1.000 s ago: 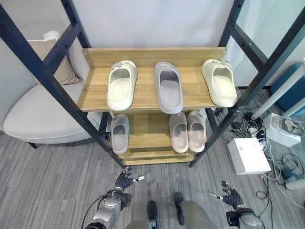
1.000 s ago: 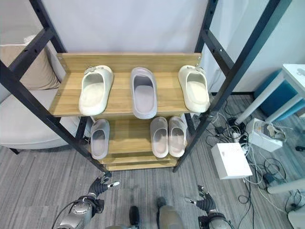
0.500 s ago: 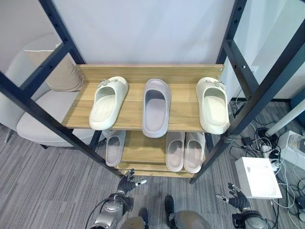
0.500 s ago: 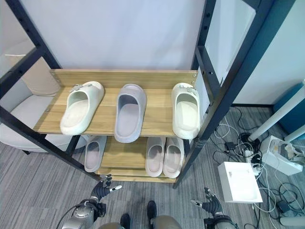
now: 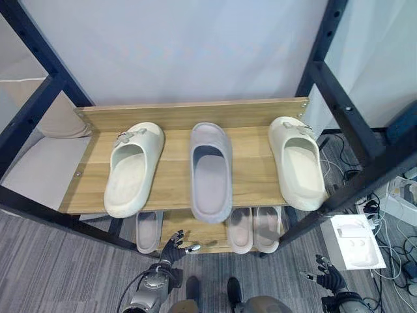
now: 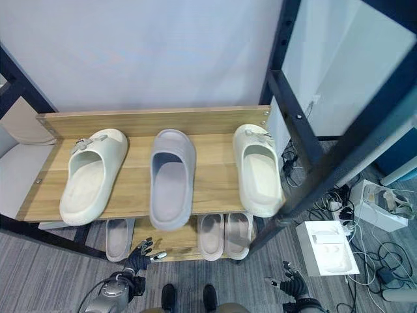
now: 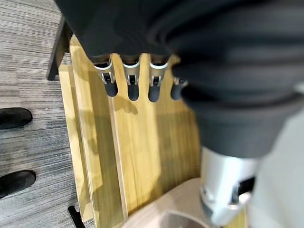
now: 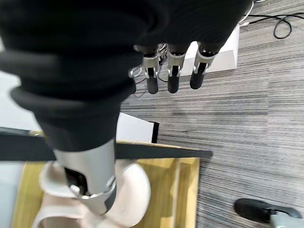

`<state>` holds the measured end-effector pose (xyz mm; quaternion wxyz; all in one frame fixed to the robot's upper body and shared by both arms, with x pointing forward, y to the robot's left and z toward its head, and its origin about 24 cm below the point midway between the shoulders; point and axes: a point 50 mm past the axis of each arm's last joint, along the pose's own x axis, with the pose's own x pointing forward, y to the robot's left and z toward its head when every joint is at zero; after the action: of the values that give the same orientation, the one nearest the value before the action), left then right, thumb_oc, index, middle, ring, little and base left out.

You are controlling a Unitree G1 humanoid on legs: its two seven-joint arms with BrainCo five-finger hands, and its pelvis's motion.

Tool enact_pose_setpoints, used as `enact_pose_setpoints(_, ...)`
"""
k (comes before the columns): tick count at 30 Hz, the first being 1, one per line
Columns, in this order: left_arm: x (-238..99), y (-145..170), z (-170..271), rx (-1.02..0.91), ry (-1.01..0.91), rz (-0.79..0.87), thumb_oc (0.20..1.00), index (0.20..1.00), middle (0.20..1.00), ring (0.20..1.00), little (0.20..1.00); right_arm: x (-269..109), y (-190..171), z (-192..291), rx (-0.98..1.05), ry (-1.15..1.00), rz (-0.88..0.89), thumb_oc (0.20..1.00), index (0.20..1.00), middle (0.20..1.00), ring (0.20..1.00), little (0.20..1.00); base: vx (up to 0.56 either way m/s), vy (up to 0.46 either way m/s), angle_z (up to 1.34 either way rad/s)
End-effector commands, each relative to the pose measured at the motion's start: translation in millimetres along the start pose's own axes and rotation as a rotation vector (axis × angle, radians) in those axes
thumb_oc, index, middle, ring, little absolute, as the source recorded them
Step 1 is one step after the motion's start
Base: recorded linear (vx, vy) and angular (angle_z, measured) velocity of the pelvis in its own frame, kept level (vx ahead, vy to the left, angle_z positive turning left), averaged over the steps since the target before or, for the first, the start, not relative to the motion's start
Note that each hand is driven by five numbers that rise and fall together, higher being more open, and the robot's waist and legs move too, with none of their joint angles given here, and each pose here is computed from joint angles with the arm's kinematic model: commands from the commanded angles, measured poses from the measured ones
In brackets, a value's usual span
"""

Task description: Arrange the slippers neatly on the shoe rack.

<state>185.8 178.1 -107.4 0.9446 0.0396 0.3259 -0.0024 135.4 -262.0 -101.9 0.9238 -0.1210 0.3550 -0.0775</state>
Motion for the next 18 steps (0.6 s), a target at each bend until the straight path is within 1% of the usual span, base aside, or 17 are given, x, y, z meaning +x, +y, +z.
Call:
enact_pose_setpoints(1, 1.8, 8.5, 19.2, 0.040, -0.098, 0.001, 1.000, 1.000, 1.000, 1.000, 1.000, -2.0, -4.2, 8.1, -0.021, -0.055, 0.006, 1.000, 1.000, 1.000, 1.000, 1.000, 0.05, 0.083, 0.00)
enact_pose_setpoints(5, 0.7, 10.8, 21.0, 0.055, -0.107, -0.007, 1.000, 1.000, 1.000, 1.000, 1.000, -5.7, -2.3, 24.6, -0.086, -0.138, 0.050, 1.000, 1.000, 1.000, 1.000, 1.000, 0.03, 0.074, -0.05)
enact_pose_setpoints(8, 0.1, 11.1, 24.0, 0.075, -0.122, -0.018, 1.000, 1.000, 1.000, 1.000, 1.000, -18.0, -1.9, 43.2, -0.181, -0.247, 0.113, 1.000, 1.000, 1.000, 1.000, 1.000, 0.01, 0.056, -0.10)
enact_pose_setpoints(9, 0.0, 10.9, 23.8, 0.075, -0.121, -0.019, 1.000, 1.000, 1.000, 1.000, 1.000, -18.4, -2.1, 43.0, -0.182, -0.246, 0.113, 1.000, 1.000, 1.000, 1.000, 1.000, 0.01, 0.045, -0.13)
enact_pose_setpoints(10, 0.0, 12.0, 24.1, 0.086, -0.123, -0.019, 1.000, 1.000, 1.000, 1.000, 1.000, -29.2, -3.7, 47.2, -0.248, -0.286, 0.150, 1.000, 1.000, 1.000, 1.000, 1.000, 0.01, 0.043, -0.13)
enact_pose_setpoints(12, 0.5, 12.4, 23.4, 0.095, -0.119, -0.019, 1.000, 1.000, 1.000, 1.000, 1.000, -41.8, -7.5, 51.3, -0.289, -0.324, 0.170, 1.000, 1.000, 1.000, 1.000, 1.000, 0.02, 0.062, -0.10)
enact_pose_setpoints(13, 2.6, 11.8, 22.5, 0.097, -0.112, -0.012, 1.000, 1.000, 1.000, 1.000, 1.000, -61.4, -9.7, 65.6, -0.348, -0.411, 0.229, 1.000, 1.000, 1.000, 1.000, 1.000, 0.01, 0.069, -0.06)
enact_pose_setpoints(18, 7.7, 5.3, 18.7, 0.119, -0.081, -0.028, 1.000, 1.000, 1.000, 1.000, 1.000, -101.2, -15.7, 106.3, -0.458, -0.604, 0.369, 1.000, 1.000, 1.000, 1.000, 1.000, 0.00, 0.038, -0.15)
